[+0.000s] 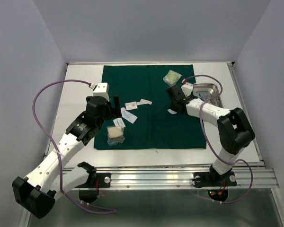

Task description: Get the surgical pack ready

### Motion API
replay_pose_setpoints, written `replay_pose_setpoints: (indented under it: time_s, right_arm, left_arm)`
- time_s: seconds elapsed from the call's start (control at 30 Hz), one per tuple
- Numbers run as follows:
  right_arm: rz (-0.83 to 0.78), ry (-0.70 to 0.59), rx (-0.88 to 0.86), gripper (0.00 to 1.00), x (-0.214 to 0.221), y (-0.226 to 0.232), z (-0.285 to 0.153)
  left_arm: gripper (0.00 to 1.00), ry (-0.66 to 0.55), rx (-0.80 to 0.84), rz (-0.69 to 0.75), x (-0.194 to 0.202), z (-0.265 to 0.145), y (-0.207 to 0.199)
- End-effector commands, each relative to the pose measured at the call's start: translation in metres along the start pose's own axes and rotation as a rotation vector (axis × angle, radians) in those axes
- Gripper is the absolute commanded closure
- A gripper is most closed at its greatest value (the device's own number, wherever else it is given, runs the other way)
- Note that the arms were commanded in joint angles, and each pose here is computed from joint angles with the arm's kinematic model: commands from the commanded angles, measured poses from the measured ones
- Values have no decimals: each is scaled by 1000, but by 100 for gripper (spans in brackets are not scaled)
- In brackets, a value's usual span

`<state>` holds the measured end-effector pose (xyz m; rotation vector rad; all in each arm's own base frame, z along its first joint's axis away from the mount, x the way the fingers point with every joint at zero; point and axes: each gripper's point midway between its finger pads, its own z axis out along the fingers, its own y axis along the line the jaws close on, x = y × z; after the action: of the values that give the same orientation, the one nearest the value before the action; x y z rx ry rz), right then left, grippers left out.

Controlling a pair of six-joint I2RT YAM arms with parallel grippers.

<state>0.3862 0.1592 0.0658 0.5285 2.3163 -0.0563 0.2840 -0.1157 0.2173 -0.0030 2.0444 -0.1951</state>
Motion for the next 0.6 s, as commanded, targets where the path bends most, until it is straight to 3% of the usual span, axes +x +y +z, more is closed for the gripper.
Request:
replay_pose_setpoints:
  time_s: [0.0,0.13,0.3,0.57]
  right_arm:
    - [-10,-148,-50,95,-51,6,-30]
    - [-161,-240,-59,95,-87,-1,-48]
    - [-312,-269,-99,91,-122,-26,-41]
    - [-232,-277,-3,92,-155,-96,-20]
  left_arm:
    - [1,-48,8,-13,-11,-4,0]
    - [1,-53,10,-14,-12,-7,1]
    - [1,-52,13,-17,-12,-6,0]
    - [1,-53,15,-14,-13,-6,-1]
